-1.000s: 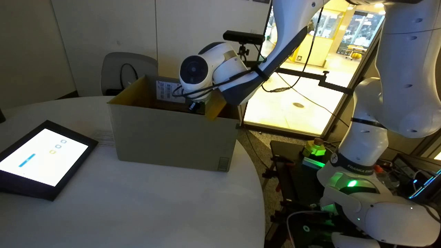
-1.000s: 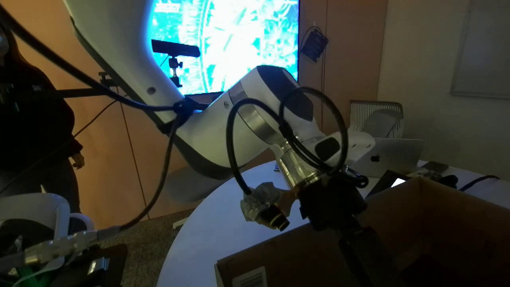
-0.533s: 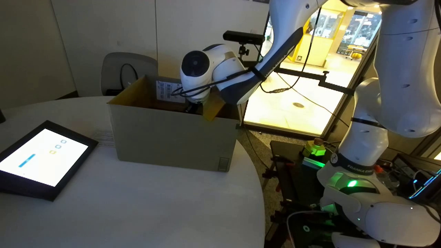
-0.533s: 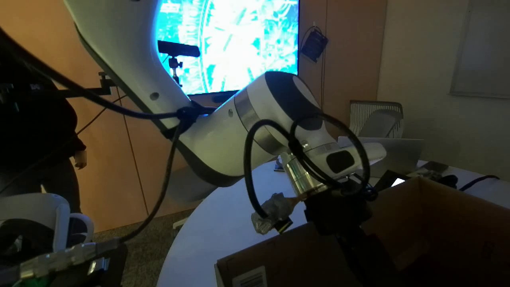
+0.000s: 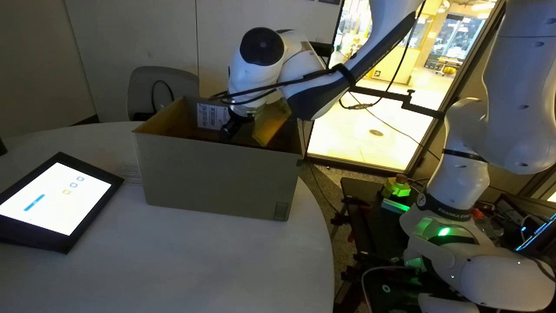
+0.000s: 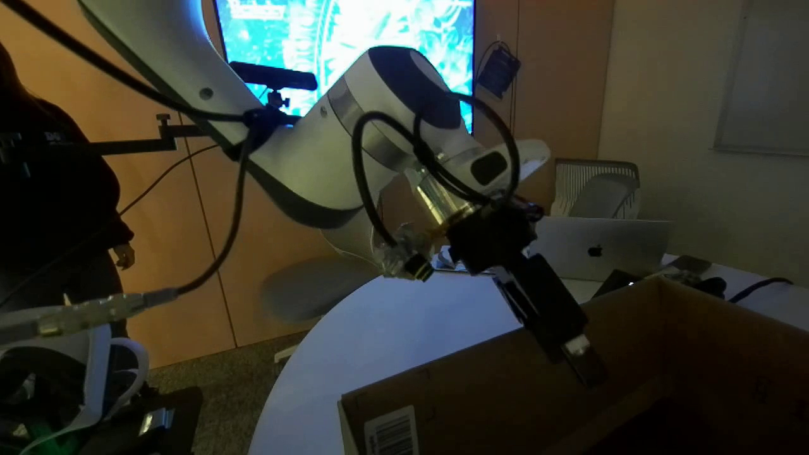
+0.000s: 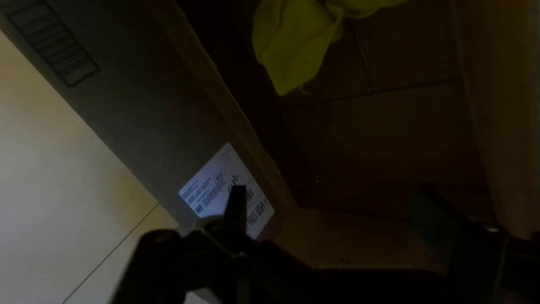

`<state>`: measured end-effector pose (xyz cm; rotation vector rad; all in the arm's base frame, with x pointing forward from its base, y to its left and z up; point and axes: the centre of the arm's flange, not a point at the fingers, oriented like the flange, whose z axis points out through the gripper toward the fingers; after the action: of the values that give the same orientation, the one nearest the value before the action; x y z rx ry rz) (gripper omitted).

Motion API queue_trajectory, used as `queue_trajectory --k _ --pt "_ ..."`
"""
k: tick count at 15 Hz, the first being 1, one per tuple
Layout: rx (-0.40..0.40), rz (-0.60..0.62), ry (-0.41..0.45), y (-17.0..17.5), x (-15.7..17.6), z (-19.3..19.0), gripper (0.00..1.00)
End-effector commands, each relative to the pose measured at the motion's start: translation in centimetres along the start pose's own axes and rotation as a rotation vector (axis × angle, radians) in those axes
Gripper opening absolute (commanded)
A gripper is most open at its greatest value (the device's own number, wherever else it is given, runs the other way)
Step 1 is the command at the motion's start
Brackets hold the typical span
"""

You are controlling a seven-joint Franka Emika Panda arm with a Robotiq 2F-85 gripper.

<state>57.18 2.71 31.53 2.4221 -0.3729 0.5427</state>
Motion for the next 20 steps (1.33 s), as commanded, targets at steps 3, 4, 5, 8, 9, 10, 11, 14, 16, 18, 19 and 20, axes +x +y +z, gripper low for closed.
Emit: queue_trajectory --k 3,4,5,8,9,10,11,14,16,18,19,20 --pt "0.022 -0.022 0.121 2.3 -0.9 -9.2 1.0" --pt "0.046 -0.024 0.147 2.4 -1.2 -11.0 1.0" --pt "0.067 -0.023 0.166 2.8 -1.2 -12.8 1.0" --pt "0.167 -0.052 0.225 2.8 -1.9 -19.1 1.0" --pt "0.202 -0.073 0.243 2.4 -2.5 -21.2 1.0" --pt "0.243 -0.093 0.255 2.3 -2.9 -23.4 1.0" --pt "0.288 -0.114 0.256 2.3 -3.2 -25.3 1.0" --pt "0.435 -0.177 0.21 2.9 -4.3 -30.3 1.0" --pt "0.498 -0.195 0.162 3.6 -4.5 -32.4 1.0" --pt "0.516 -0.198 0.113 4.0 -4.3 -33.3 1.0" --pt "0.515 -0.197 0.091 4.0 -4.2 -33.6 1.0" --pt "0.51 -0.188 0.115 2.8 -4.8 -32.4 1.0"
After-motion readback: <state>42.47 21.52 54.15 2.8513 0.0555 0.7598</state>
